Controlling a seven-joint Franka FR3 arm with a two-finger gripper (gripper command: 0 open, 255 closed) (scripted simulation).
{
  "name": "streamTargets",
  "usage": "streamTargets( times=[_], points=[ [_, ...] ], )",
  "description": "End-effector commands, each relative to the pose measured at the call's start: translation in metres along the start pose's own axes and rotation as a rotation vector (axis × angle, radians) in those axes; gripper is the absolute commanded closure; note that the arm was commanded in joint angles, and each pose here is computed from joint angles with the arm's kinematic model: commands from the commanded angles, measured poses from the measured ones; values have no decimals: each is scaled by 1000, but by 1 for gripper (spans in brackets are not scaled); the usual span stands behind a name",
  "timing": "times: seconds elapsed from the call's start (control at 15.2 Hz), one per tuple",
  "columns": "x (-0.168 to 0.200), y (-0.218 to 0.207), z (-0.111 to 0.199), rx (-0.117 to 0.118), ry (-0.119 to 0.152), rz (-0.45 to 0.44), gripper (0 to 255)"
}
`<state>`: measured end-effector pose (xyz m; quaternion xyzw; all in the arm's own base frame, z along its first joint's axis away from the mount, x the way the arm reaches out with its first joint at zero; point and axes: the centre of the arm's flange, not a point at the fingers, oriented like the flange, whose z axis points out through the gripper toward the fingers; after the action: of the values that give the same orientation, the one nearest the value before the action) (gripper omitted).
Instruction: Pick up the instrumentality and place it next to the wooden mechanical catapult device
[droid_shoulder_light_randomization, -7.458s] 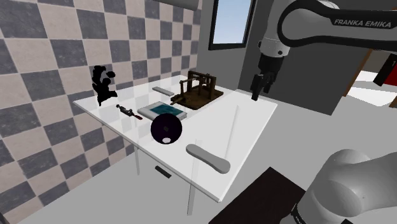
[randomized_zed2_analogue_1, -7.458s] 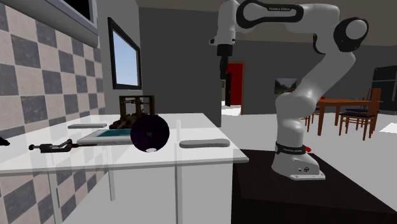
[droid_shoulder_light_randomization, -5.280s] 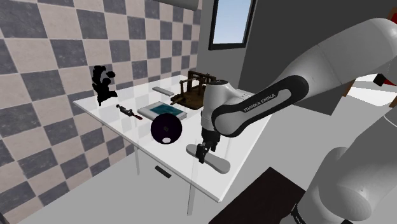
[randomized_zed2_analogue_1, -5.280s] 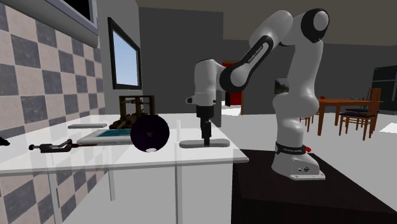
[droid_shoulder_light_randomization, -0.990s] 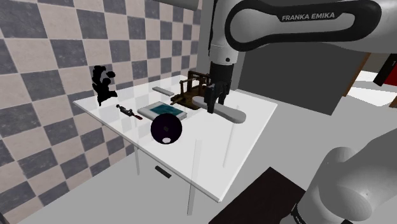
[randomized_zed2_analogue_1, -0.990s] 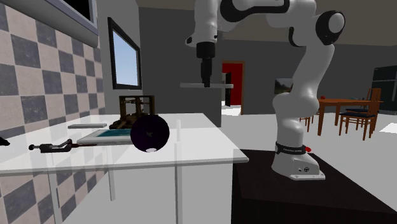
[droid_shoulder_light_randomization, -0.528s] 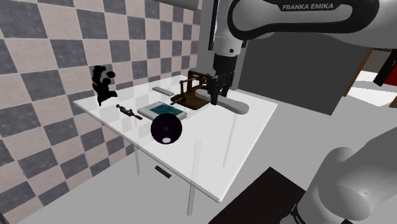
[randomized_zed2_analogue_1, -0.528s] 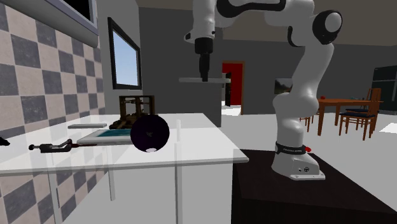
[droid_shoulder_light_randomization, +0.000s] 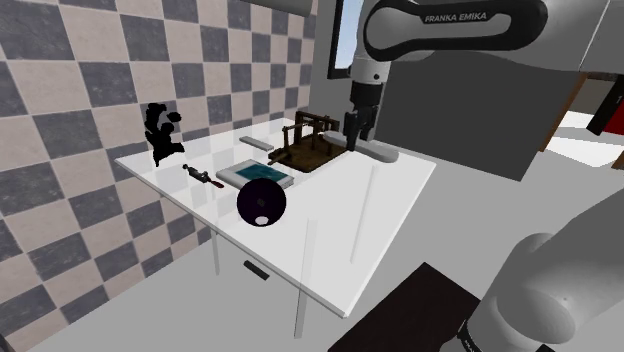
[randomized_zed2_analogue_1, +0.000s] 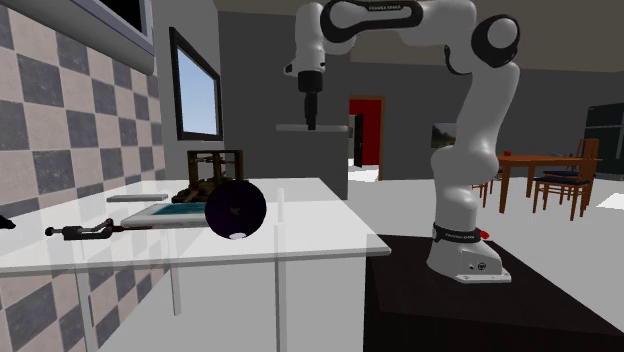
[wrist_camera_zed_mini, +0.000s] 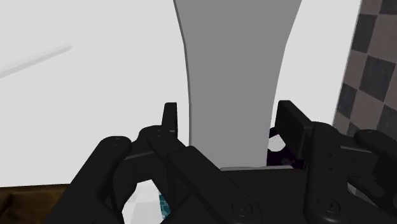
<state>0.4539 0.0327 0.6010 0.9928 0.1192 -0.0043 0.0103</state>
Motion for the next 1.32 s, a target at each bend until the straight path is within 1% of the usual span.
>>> streamTargets(
  times=[0.0,1.25],
  points=[
    [7,26,0,0,0,-1,255],
    [54,273,3,0,0,-1,255]
  ],
)
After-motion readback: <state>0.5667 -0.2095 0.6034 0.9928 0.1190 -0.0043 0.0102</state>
